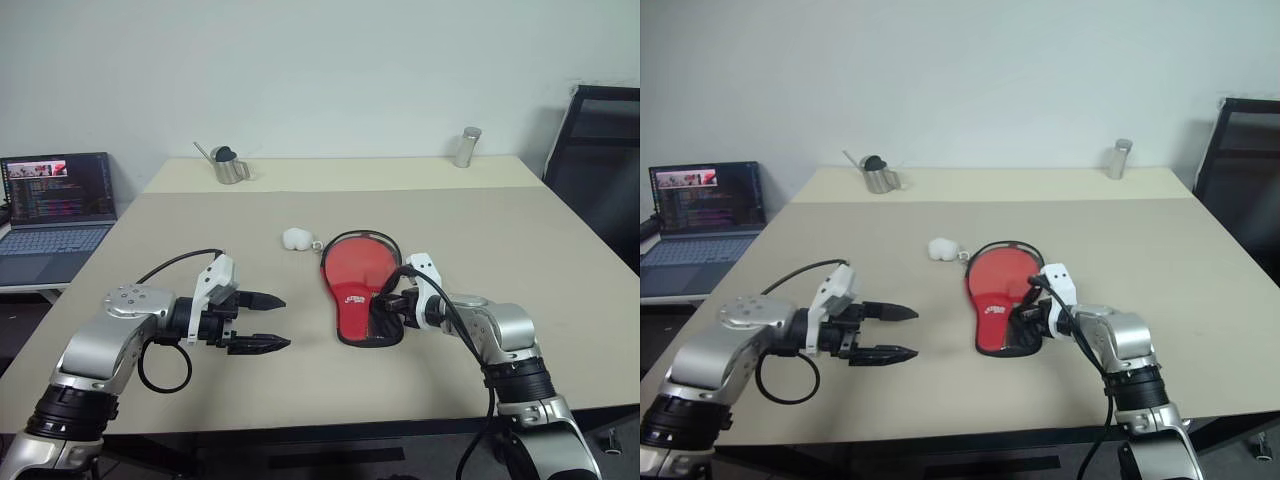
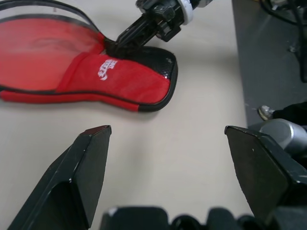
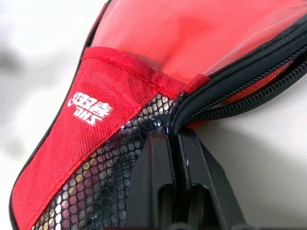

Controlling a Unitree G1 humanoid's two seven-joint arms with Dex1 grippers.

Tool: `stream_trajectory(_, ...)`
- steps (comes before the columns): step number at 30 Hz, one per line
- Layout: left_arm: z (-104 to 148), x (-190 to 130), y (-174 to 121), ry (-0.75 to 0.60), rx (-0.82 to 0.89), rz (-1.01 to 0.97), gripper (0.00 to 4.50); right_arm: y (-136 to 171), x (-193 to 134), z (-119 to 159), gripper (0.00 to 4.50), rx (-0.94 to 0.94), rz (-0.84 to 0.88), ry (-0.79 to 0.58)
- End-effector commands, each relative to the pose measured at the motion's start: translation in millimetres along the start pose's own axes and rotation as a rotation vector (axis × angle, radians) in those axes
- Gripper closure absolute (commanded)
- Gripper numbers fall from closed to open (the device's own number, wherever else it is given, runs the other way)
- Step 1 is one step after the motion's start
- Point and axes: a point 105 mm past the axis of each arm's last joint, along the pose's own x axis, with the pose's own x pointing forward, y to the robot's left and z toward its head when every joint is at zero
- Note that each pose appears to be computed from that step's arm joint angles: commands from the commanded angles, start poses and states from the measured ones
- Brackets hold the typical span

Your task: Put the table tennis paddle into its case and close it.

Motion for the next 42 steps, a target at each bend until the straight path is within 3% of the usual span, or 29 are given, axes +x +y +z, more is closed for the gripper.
stream_trajectory(1, 11, -4, -8, -0.012, 0.038, -0.022, 0.35, 26, -1, -4, 4.49, 0.001, 0.095, 0.005)
stream_trajectory(15, 6, -4, -30, 0.004, 0.013, -0.102, 0.35, 42, -41, -33, 4.49, 0.091, 0.066, 0.031)
stream_trajectory(31, 0, -10, -41, 0.043, -0.007, -0.151, 0.35, 71, -50, -55, 4.49, 0.196, 0.074, 0.054)
stream_trajectory(42, -1, -9, -39, 0.058, 0.000, -0.165, 0.35, 60, -57, -65, 4.49, 0.200, 0.022, 0.075)
